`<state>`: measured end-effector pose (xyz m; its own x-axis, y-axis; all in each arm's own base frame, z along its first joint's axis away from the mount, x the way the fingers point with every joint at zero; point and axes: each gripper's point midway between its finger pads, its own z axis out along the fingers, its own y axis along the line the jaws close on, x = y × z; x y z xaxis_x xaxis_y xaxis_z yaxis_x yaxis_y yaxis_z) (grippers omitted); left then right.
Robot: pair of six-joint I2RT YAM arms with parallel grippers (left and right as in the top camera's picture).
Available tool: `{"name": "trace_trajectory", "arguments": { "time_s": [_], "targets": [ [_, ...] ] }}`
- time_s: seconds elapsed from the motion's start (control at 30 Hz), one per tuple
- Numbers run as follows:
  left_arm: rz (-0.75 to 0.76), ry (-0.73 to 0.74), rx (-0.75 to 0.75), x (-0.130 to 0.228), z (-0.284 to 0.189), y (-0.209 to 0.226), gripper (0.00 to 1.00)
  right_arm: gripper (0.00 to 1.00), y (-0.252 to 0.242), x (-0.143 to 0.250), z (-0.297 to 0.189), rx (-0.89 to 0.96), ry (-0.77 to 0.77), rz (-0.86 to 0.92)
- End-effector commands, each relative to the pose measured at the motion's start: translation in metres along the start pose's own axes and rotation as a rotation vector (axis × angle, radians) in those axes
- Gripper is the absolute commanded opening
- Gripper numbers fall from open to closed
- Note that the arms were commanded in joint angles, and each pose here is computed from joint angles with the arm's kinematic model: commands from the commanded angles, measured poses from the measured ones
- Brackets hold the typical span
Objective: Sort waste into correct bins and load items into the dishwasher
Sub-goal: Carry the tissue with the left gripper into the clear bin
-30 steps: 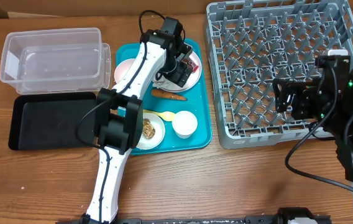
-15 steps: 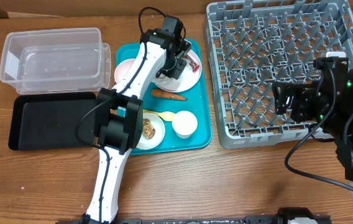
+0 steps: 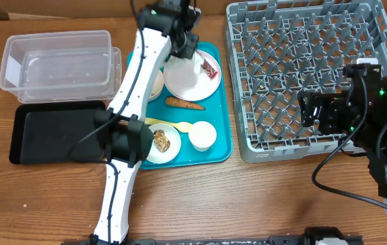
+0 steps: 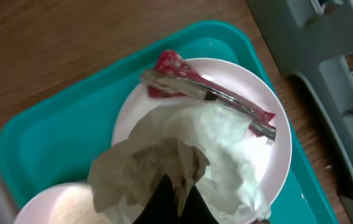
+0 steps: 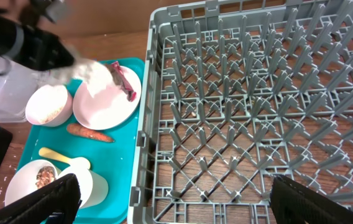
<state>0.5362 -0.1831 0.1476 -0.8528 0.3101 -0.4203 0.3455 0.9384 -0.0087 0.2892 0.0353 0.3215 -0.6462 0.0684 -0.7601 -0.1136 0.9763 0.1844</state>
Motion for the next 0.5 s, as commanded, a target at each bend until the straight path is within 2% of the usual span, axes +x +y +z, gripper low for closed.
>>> {"name": "trace_trajectory", "arguments": {
  "time_s": [0.0, 0.23, 0.37, 0.47],
  "targets": [
    [-0.104, -0.068, -0.103, -0.012, -0.046, 0.034, 0.04, 1.0, 0.002, -0.008, -0.006, -0.007, -0.027, -0.006],
    [-0.345, -0.117, -0.191, 0.003, -0.102, 0.134, 0.04, 1.0, 0.002, -0.008, -0.006, -0.007, -0.028, -0.006],
    [-0.482, -0.074, -0.225, 0.033, -0.107, 0.193, 0.04, 1.0, 0.002, -0.009, -0.006, -0.007, -0.03, -0.007],
    [-0.524, -0.032, -0.218, 0.053, -0.103, 0.22, 0.04, 1.0, 0.002, -0.01, -0.006, -0.007, -0.035, -0.008]
  ]
}}
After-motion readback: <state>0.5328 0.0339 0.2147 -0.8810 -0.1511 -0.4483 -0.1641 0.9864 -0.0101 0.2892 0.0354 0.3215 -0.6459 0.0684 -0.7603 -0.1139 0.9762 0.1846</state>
